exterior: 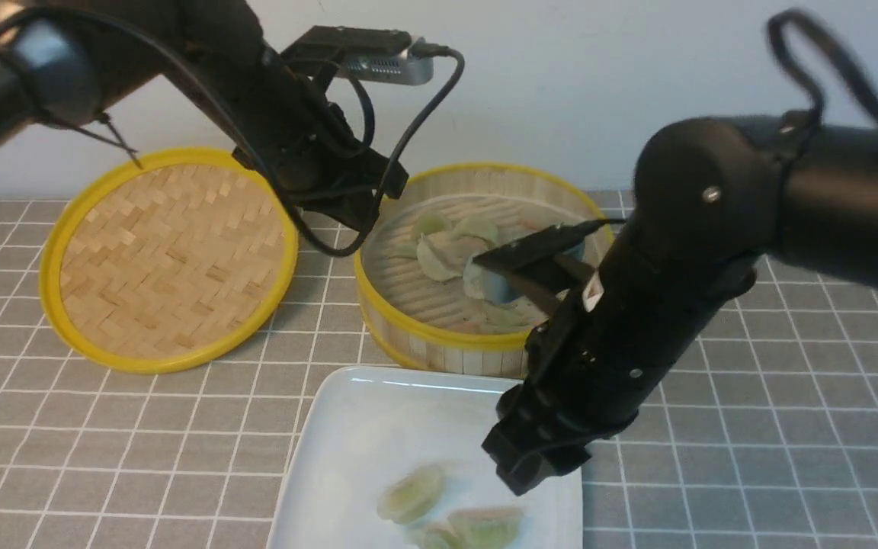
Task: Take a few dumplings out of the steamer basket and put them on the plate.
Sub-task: Use the left arm to grab a dumpling from the steamer
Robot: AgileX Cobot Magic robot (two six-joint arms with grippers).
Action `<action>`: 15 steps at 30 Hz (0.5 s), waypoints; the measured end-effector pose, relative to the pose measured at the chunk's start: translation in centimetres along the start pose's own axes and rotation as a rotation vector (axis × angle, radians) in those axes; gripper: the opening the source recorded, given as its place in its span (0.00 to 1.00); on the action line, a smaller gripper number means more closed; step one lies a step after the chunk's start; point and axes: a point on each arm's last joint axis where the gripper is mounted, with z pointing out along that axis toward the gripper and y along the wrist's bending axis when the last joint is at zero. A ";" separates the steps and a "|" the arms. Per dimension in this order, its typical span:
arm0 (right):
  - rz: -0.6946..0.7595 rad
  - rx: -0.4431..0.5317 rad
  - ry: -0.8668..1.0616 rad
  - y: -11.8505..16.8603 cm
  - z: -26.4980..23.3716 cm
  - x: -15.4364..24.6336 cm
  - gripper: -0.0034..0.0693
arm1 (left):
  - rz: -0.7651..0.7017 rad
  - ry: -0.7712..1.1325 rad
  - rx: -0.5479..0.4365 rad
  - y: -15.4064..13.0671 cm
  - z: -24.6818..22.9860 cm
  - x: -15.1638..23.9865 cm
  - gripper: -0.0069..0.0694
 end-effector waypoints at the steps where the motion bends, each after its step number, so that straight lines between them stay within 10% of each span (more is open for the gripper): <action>1: 0.000 -0.002 -0.033 0.4 -1.5 0.4 0.26 | 0.002 -0.003 -0.001 0.2 0.7 -0.5 0.08; 7: -0.007 -0.012 -0.218 2.4 -8.1 3.1 0.05 | 0.008 0.013 -0.005 1.6 4.9 -2.2 0.10; 15: 0.030 0.036 -0.383 3.2 -13.2 6.4 0.03 | 0.142 0.006 -0.036 1.4 9.2 -3.0 0.43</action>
